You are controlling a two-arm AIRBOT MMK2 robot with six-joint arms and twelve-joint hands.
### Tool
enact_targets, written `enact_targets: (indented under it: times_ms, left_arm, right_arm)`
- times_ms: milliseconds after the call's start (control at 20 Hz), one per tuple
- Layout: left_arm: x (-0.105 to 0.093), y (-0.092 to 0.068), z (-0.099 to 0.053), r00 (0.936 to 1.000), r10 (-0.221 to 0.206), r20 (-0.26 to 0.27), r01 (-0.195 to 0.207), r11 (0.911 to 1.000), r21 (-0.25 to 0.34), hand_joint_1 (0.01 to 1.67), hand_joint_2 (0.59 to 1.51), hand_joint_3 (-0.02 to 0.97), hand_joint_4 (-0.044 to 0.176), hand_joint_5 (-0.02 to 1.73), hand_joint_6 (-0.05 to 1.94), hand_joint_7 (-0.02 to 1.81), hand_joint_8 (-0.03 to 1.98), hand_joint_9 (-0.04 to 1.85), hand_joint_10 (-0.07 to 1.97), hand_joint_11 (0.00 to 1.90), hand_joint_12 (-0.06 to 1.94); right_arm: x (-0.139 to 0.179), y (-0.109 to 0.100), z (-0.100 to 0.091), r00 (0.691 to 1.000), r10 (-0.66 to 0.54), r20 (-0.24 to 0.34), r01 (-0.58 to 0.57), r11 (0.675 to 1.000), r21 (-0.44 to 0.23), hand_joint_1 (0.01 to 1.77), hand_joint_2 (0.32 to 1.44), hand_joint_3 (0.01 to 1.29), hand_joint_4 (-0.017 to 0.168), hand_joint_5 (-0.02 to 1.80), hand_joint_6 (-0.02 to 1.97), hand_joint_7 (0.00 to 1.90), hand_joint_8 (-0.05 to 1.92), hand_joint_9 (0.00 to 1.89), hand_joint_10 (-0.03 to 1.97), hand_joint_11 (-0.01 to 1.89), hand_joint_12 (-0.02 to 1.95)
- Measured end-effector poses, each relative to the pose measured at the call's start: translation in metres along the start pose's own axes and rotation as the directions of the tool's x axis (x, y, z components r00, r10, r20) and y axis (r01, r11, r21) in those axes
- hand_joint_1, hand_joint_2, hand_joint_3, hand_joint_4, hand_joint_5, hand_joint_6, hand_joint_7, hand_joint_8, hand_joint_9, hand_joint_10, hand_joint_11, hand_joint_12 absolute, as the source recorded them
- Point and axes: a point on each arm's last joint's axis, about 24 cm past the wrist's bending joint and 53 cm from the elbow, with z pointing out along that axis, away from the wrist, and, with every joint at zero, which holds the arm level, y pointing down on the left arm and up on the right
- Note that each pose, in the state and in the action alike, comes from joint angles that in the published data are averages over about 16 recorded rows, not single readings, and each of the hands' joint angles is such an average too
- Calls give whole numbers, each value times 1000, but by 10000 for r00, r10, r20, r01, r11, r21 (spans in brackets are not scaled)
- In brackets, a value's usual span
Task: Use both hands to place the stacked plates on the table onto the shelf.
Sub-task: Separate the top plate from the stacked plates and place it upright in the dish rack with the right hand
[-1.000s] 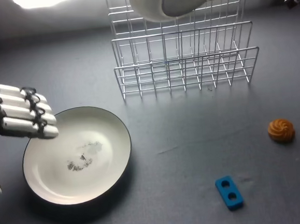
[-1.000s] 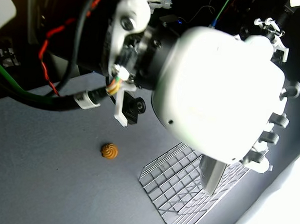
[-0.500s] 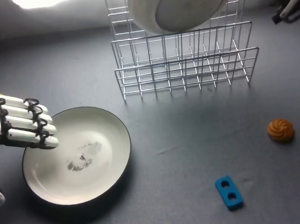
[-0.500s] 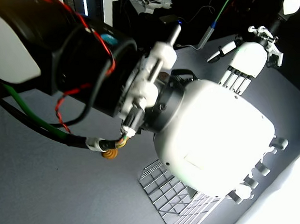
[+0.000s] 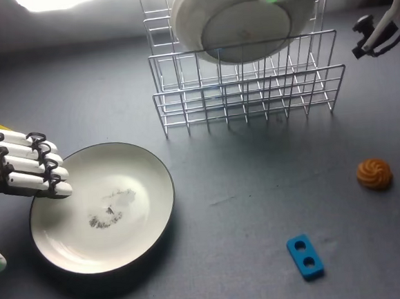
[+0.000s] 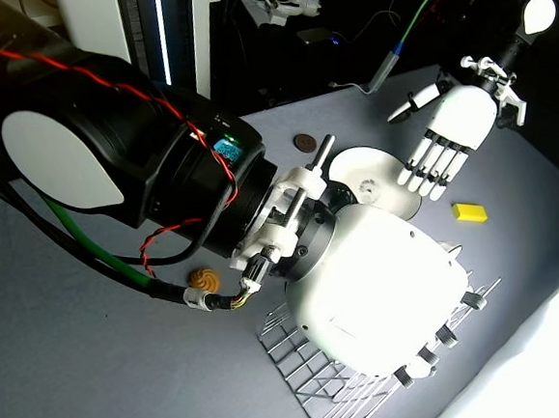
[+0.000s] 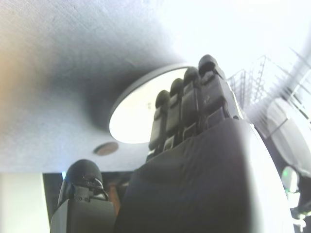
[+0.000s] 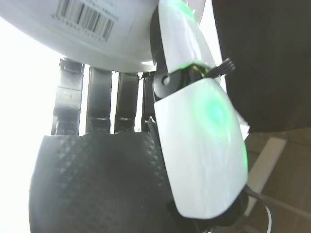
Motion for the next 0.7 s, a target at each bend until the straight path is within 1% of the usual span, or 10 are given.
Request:
enact_targets:
  times_ms: [450, 650, 700]
  left_arm:
    - [3, 4, 0, 9999, -103, -55, 102, 9999, -100, 19, 1084, 14, 3, 97, 20, 82, 18, 38, -12, 37, 61]
    - [4, 5, -1, 9999, -151, -66, 150, 9998, -115, 19, 1084, 14, 3, 97, 19, 81, 18, 33, -15, 38, 69]
    - [4, 5, -1, 9998, -162, -63, 161, 9998, -115, 19, 1084, 14, 3, 97, 19, 82, 18, 34, -15, 39, 71]
  right_arm:
    - [0, -22, 3, 9994, -341, 29, 341, 9992, 206, 1358, 1087, 16, -7, 775, 1075, 878, 1158, 774, 1389, 483, 1512]
    - [0, -28, 4, 9990, -444, 29, 443, 9986, 296, 1328, 1107, 16, -7, 759, 1101, 856, 1190, 742, 1243, 442, 1513]
    - [0, -29, 3, 9989, -463, 26, 462, 9985, 307, 1318, 1113, 16, -7, 753, 1107, 848, 1169, 732, 1200, 430, 1512]
